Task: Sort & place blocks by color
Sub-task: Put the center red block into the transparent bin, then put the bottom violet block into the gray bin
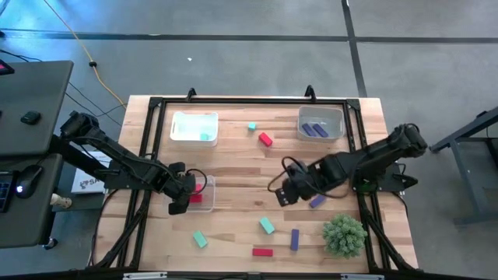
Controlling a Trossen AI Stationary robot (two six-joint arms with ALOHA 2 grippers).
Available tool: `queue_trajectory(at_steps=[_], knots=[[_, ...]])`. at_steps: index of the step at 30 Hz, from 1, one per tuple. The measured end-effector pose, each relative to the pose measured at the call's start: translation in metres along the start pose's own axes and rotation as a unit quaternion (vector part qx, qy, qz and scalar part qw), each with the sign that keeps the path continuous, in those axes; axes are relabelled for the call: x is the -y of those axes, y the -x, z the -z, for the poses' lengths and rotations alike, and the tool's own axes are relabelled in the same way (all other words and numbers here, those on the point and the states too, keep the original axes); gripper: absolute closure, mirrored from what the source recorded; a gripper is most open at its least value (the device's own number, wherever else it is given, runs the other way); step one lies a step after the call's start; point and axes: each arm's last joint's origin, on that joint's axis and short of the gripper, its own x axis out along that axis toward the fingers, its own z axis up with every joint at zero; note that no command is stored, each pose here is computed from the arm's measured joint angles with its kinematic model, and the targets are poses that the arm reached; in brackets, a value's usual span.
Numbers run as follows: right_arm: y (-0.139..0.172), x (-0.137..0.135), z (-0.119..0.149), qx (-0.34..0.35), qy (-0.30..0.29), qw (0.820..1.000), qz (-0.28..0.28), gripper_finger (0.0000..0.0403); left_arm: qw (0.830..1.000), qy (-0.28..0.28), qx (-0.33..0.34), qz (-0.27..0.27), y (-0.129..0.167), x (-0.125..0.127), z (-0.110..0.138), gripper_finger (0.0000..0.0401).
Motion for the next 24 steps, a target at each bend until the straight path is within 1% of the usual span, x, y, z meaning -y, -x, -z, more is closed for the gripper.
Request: queue_trajectory(at_steps=[5,11,14,17,20,24], knots=[[0.002,0.001,0.027,0.014,-0.038,0.999,-0.004,0.0218,1.000,0.000,0.000,0.000,0.000,0.000,0.000,0.0309],[0.004,0.003,0.052,0.008,-0.075,0.997,-0.008,0.0218,1.000,0.010,0.000,0.000,0.000,0.000,0.000,0.0292],[0.005,0.005,0.062,0.016,-0.090,0.996,-0.013,0.0218,1.000,0.028,0.000,0.000,0.000,0.000,0.000,0.0288],[0.006,0.006,0.070,0.010,-0.100,0.995,-0.015,0.0218,0.999,0.046,0.000,0.000,0.000,0.000,0.000,0.0288],[0.007,0.005,0.077,0.002,-0.104,0.994,-0.026,0.0218,0.999,0.051,0.000,0.001,0.002,0.000,-0.001,0.0288],[0.004,0.000,0.083,-0.009,-0.102,0.994,-0.045,0.0218,0.998,0.053,0.013,0.009,0.010,0.003,-0.009,0.0288]])
